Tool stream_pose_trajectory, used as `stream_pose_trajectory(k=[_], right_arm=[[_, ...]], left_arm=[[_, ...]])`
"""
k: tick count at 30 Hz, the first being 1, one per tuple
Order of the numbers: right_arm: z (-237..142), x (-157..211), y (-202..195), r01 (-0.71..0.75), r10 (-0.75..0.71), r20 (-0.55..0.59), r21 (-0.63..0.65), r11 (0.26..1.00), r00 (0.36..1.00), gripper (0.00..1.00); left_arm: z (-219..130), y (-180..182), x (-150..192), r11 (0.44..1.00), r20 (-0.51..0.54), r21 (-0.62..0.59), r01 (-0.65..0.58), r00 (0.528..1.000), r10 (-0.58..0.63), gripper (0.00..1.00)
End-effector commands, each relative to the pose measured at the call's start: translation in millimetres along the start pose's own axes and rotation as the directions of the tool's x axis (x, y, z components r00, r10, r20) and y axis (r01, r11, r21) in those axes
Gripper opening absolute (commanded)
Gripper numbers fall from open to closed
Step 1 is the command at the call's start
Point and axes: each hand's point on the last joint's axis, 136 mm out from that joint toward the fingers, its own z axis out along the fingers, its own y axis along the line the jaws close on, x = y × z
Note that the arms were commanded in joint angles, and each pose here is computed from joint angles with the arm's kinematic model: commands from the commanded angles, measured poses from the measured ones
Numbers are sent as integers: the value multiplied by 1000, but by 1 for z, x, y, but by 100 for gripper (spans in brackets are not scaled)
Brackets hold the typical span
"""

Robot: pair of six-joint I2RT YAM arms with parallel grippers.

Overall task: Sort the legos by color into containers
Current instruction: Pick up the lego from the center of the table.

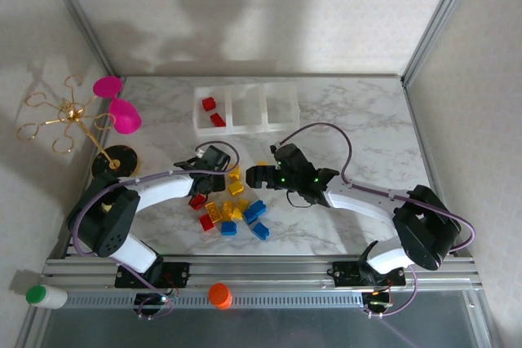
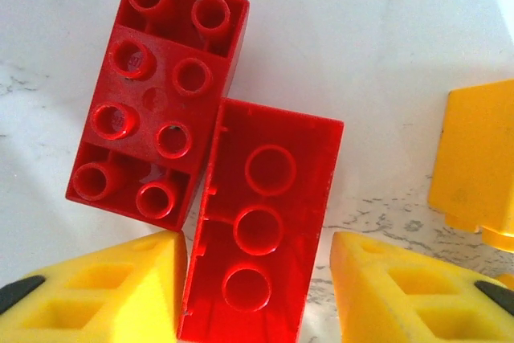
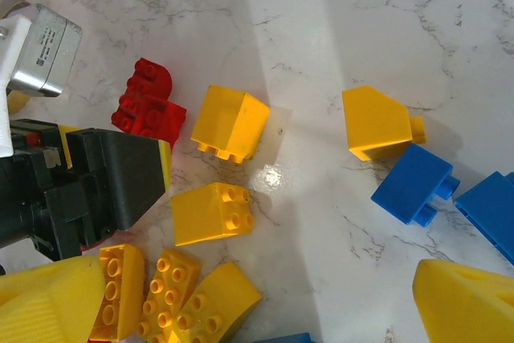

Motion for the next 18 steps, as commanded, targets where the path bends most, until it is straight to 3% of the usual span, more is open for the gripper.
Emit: stream_pose_trajectory(k=[1, 10, 18], right_arm=[[-6, -8, 6, 22, -22, 25, -1, 1000, 999, 99], [-14, -12, 6, 20, -20, 46, 3, 1000, 999, 99], [-29, -35, 13, 54, -54, 101, -2, 999, 993, 99]], left_arm=[[1, 1, 1, 999, 9, -29, -14, 1000, 15, 42], [-5, -5, -3, 999, 15, -16, -32, 999, 32, 33], [-48, -15, -41, 999, 134, 47, 9, 991, -16, 34]])
